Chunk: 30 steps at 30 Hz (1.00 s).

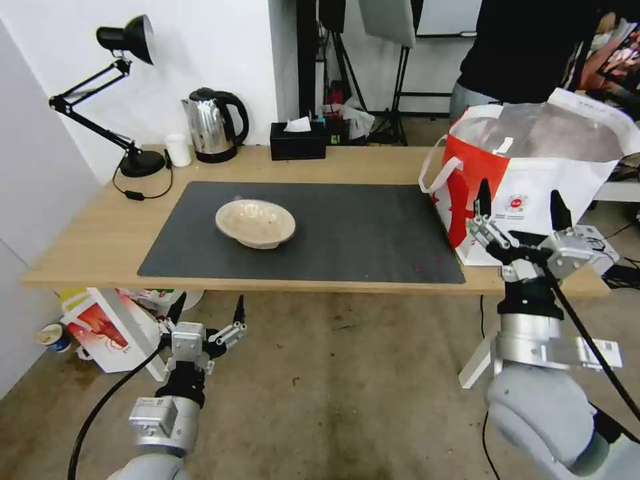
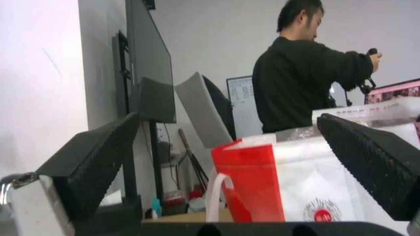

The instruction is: Pick up the trash from the table and place it into the takeout bag.

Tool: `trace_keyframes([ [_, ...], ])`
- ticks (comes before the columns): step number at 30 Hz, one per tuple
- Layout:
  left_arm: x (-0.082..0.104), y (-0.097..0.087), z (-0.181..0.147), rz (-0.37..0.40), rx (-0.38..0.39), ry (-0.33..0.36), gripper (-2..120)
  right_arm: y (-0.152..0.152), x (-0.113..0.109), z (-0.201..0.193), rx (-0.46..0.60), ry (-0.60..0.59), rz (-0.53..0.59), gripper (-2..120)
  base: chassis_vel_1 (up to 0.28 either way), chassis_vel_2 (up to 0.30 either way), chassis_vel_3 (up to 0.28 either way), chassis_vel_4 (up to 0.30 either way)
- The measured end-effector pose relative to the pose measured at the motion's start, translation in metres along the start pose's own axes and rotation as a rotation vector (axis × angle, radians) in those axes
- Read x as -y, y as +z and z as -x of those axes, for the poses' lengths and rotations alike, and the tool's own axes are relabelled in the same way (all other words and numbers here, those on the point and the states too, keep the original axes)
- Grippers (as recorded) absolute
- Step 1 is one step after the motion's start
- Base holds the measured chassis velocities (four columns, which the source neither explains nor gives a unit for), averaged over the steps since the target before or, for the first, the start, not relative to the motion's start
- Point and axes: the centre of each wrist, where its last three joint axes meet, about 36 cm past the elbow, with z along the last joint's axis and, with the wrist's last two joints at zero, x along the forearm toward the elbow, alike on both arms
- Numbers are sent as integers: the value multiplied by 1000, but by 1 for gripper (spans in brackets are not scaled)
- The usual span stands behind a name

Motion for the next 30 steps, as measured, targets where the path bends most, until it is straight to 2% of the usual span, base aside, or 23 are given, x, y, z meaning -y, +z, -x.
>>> trace_keyframes([
  [9,0,0,0,0,0,0,100,0,-1,-20,-35,6,-23,100,0,0,0,0],
  [30,0,0,0,0,0,0,100,-14,-7,-70,-249,-36,-47,100,0,0,0,0],
])
